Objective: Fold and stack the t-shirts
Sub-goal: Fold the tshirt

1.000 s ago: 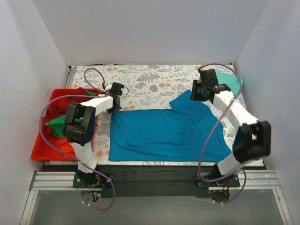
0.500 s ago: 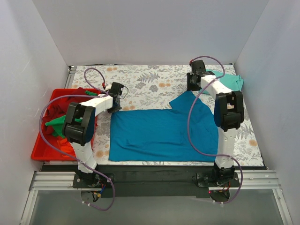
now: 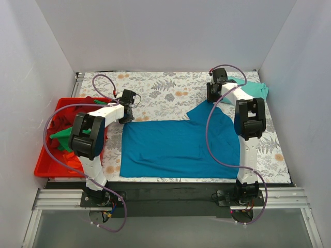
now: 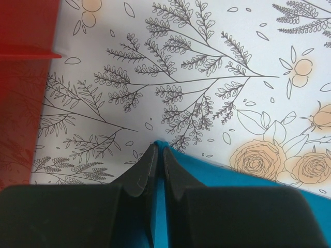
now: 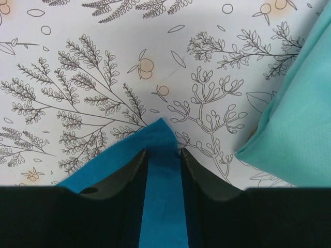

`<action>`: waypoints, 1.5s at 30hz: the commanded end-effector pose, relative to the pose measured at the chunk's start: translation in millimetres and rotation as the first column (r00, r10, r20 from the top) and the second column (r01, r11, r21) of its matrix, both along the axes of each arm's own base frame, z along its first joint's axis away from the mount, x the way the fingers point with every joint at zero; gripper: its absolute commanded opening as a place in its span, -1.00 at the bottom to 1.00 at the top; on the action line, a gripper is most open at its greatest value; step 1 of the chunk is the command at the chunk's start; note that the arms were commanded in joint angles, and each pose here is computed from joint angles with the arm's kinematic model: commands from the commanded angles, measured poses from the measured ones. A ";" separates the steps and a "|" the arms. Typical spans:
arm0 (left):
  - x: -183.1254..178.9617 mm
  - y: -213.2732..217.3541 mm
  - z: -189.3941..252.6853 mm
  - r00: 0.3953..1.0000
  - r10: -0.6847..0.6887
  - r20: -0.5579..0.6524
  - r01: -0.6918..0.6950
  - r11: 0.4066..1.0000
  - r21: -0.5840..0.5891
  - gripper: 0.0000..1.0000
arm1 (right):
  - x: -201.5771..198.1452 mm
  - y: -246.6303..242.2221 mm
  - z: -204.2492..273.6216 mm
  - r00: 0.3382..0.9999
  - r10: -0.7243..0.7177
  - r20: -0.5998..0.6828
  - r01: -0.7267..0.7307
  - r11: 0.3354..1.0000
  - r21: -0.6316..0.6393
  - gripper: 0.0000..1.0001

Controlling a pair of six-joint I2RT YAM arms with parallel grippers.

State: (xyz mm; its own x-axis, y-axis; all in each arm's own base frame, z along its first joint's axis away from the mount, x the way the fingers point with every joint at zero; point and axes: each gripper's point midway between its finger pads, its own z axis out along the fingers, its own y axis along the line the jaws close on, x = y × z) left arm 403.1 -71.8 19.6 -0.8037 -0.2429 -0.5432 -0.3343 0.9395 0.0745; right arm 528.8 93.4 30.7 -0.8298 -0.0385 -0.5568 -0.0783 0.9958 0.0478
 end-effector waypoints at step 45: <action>1.7 -11.6 -10.7 0.998 -0.039 -0.053 0.037 0.998 -0.045 -1.00 | 16.7 -0.2 55.2 0.992 0.036 0.124 -0.049 0.993 0.105 -0.97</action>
